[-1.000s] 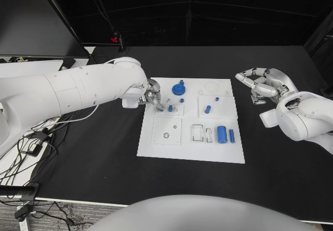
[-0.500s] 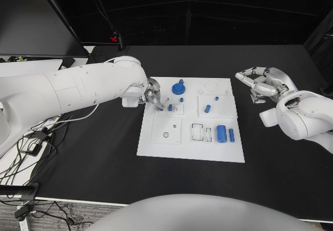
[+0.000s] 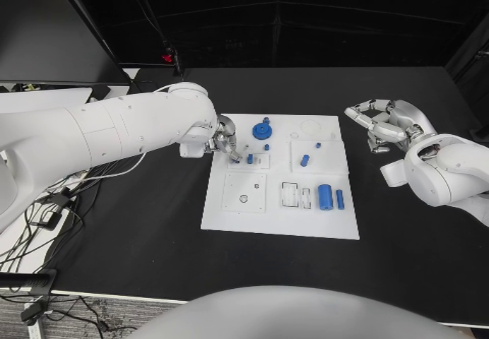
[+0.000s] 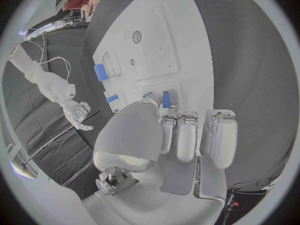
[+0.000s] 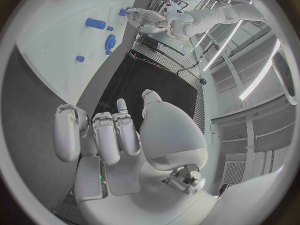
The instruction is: Assemble the parts on the task board
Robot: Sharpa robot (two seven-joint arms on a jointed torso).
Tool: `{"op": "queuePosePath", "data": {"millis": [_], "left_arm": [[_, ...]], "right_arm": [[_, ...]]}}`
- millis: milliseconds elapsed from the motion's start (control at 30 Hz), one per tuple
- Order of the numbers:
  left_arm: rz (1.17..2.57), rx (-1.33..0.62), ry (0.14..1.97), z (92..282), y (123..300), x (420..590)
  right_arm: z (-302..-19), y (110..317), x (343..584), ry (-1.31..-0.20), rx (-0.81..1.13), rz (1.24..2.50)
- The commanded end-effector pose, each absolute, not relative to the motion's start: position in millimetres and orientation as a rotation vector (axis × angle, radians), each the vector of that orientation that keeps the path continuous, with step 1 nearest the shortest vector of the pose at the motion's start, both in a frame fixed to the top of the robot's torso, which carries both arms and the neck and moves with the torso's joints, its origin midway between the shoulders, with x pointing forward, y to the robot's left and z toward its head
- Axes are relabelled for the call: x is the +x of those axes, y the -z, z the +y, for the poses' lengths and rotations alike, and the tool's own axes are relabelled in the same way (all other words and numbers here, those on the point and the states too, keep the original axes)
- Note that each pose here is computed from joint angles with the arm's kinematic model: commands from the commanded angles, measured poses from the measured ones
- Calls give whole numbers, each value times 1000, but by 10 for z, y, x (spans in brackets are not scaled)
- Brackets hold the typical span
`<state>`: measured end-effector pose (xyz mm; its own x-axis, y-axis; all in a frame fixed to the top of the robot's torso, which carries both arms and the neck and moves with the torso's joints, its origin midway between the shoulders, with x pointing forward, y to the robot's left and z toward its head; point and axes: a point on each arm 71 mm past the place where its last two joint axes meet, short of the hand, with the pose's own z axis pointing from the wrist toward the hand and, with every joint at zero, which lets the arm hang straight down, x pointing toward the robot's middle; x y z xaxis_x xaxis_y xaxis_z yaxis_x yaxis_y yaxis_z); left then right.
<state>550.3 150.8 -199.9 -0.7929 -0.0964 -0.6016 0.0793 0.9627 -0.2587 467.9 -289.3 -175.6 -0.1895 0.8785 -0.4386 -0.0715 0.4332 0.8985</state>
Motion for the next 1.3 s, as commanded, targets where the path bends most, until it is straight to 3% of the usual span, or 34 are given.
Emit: {"op": "queuePosePath", "data": {"millis": [33,1300], "left_arm": [[2500,11,354,1491,2061,5463],[2527,26,340,1487,2085,5459]], "right_arm": [[-2891,1743,4676,-1018,741,1508],[-2888,1742,4670,-1020,741,1509]]}}
